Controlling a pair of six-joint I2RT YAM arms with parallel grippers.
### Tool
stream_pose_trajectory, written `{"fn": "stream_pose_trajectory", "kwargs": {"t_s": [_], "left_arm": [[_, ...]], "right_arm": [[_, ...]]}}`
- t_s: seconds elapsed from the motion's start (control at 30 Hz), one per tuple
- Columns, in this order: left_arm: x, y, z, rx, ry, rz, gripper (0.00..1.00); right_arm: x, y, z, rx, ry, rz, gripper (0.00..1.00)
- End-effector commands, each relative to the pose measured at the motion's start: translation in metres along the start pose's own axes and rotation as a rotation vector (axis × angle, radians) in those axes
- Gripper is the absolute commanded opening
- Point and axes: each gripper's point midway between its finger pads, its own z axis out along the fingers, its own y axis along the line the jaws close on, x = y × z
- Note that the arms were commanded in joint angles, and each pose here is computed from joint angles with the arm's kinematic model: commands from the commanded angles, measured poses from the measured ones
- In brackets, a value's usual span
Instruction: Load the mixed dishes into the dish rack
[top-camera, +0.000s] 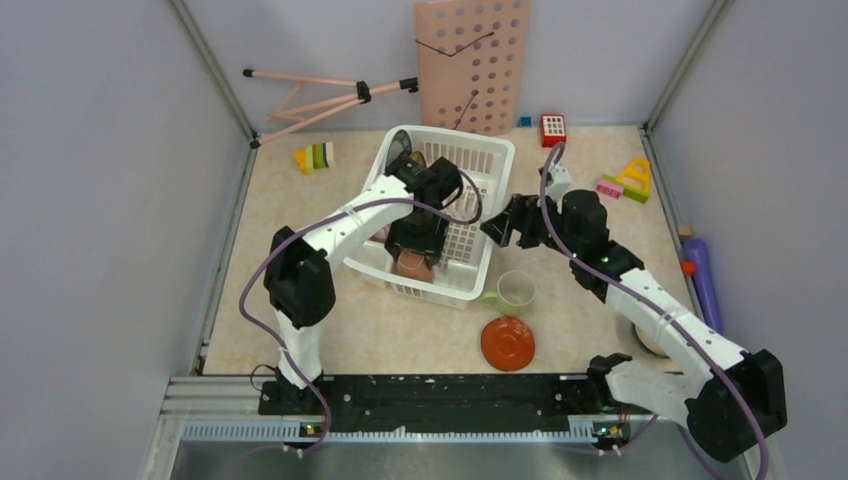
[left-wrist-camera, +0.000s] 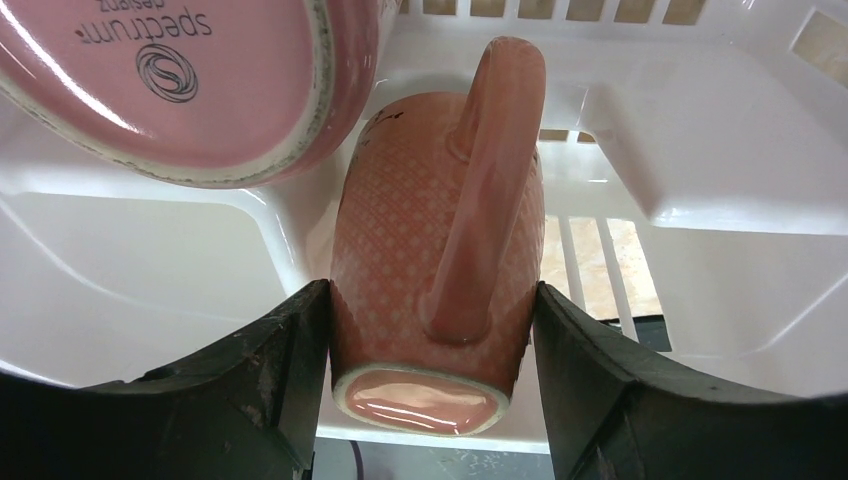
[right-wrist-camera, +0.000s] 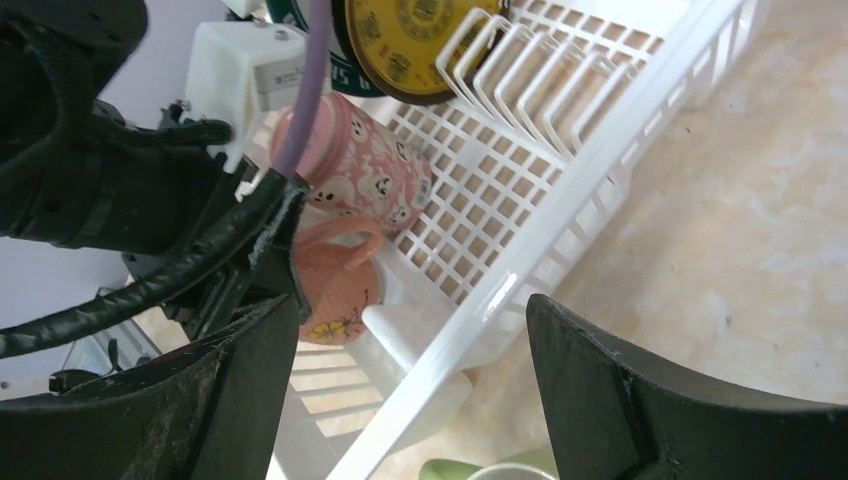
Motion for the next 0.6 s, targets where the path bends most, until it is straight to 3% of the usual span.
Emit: {"fn": "stream_pose_trajectory", "kwargs": {"t_s": [0.0, 0.2, 0.5, 0.57], "left_arm": [[0.011, 0.003, -0.012, 0.005, 0.013, 0.008, 0.21], [0.014, 0.004, -0.022, 0.021, -0.001, -0.007, 0.41], [0.023, 0.005, -0.025, 0.039, 0.013, -0.008, 0.50], [0.025, 0.006, -0.025, 0.036, 0.015, -0.010, 0.57]], "right_arm": [[-0.022, 0.003, -0.016, 0.044, -0.049, -0.020, 0.84], [-0.010, -0.007, -0.024, 0.100, 0.001, -0.008, 0.93], [0.011, -0.022, -0.032, 0.169, 0.064, 0.013, 0.99], [0.012, -0.021, -0.034, 0.166, 0.061, 0.014, 0.99]]}}
